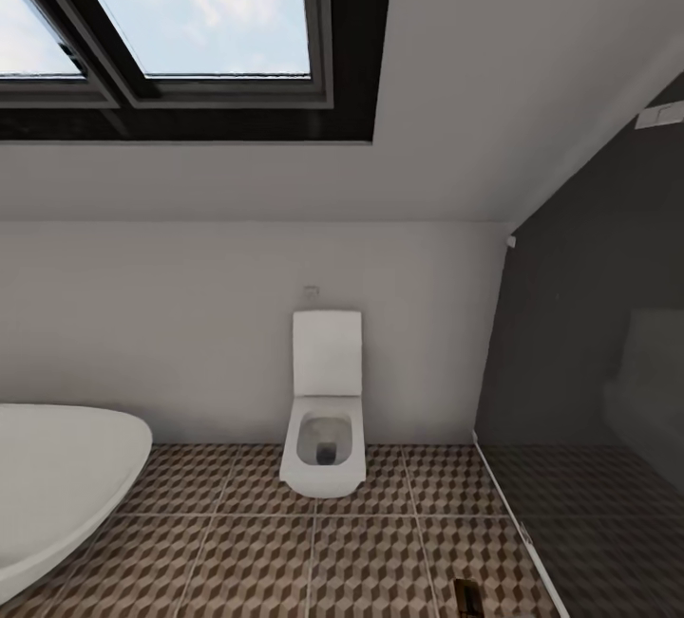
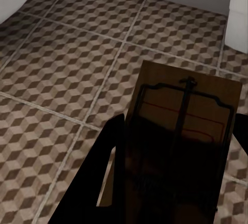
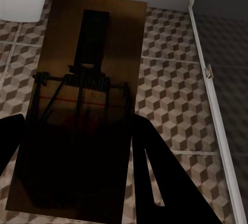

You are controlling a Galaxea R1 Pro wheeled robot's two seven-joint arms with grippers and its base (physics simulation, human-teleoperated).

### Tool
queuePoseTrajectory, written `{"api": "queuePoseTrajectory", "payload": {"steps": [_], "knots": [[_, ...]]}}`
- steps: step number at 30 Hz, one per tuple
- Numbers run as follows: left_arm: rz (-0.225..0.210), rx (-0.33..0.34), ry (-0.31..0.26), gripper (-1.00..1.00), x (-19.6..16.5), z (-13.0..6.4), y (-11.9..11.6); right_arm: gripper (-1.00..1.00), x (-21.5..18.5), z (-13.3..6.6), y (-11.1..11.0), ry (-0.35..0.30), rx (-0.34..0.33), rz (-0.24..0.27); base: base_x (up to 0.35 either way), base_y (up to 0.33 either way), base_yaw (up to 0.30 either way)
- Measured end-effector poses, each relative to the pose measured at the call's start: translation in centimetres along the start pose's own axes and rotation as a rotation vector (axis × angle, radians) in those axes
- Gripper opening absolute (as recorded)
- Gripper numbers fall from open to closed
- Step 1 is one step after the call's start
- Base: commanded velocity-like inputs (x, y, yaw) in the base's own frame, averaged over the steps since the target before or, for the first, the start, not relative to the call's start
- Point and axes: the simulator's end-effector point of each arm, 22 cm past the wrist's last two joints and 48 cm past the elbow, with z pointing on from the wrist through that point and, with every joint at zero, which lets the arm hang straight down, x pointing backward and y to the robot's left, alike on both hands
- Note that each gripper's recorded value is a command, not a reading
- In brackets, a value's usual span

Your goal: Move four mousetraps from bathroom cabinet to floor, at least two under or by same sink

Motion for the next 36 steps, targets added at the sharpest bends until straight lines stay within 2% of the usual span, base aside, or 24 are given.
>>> {"api": "queuePoseTrajectory", "payload": {"steps": [30,36], "knots": [[0.000,-0.011,-0.001,-1.00,-0.12,0.05,0.56,-1.00,0.06,-0.01,-0.03,0.003,0.001,0.002,0.322,0.000,0.000],[-0.001,-0.008,-0.001,-1.00,-0.10,0.05,0.36,-1.00,0.05,0.02,-0.03,0.003,0.001,0.001,0.108,0.000,-0.045]]}}
